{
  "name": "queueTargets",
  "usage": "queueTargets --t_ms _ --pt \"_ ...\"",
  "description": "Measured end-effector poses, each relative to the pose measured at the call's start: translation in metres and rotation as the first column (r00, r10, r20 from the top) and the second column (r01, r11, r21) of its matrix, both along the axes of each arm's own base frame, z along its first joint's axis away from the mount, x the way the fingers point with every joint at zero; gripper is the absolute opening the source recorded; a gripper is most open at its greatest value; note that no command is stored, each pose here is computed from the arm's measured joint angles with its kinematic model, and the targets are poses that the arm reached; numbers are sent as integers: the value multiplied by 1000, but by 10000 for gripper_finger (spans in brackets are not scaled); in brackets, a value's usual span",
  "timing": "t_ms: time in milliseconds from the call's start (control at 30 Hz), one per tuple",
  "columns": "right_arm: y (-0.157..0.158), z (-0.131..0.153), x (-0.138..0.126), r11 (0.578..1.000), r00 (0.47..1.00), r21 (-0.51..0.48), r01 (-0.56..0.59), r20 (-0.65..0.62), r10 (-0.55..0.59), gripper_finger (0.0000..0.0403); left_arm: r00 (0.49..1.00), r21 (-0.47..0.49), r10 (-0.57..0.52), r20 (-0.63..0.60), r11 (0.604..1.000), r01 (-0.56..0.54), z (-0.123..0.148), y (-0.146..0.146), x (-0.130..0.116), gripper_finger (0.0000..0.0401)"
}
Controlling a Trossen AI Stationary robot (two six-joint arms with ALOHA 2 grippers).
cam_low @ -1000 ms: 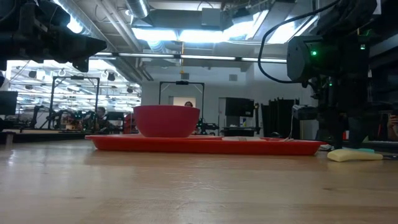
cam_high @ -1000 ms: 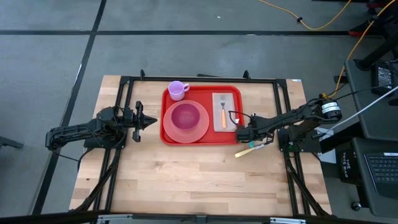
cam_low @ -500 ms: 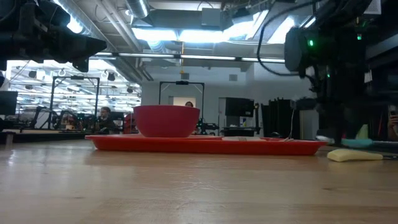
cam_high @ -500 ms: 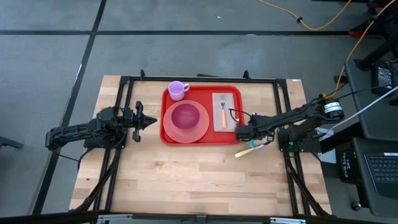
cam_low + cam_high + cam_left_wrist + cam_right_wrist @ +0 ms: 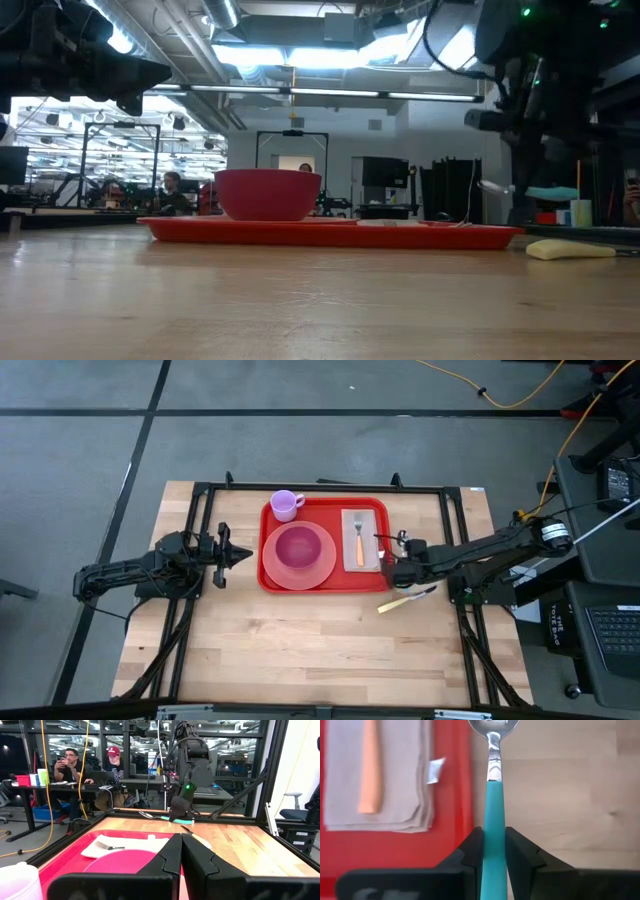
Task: Set up tray
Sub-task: Put the blue spoon on top of the brown napkin on the right side of the pink plate
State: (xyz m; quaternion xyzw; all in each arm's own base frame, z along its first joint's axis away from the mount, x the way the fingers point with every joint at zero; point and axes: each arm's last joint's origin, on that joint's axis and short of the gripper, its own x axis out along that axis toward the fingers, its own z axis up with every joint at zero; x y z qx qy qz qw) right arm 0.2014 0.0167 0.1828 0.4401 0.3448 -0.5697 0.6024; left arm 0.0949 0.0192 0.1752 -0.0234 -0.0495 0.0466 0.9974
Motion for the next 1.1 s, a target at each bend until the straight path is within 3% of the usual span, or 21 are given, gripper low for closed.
queueTargets --t_ms 200,600,833,1100 --pt "7 8 -3 985 989 -98 -145 -2 145 63 1000 0 0 0 1000 0 0 0 0 4" --pt "10 14 10 897 955 -353 -264 34 295 63 1000 0 0 0 1000 0 0 0 0 4" --pt "13 20 24 829 901 -416 -375 48 432 63 1000 0 0 0 1000 0 0 0 0 4" --pt "12 21 25 809 896 -443 -387 29 444 63 1000 0 0 0 1000 0 0 0 0 4"
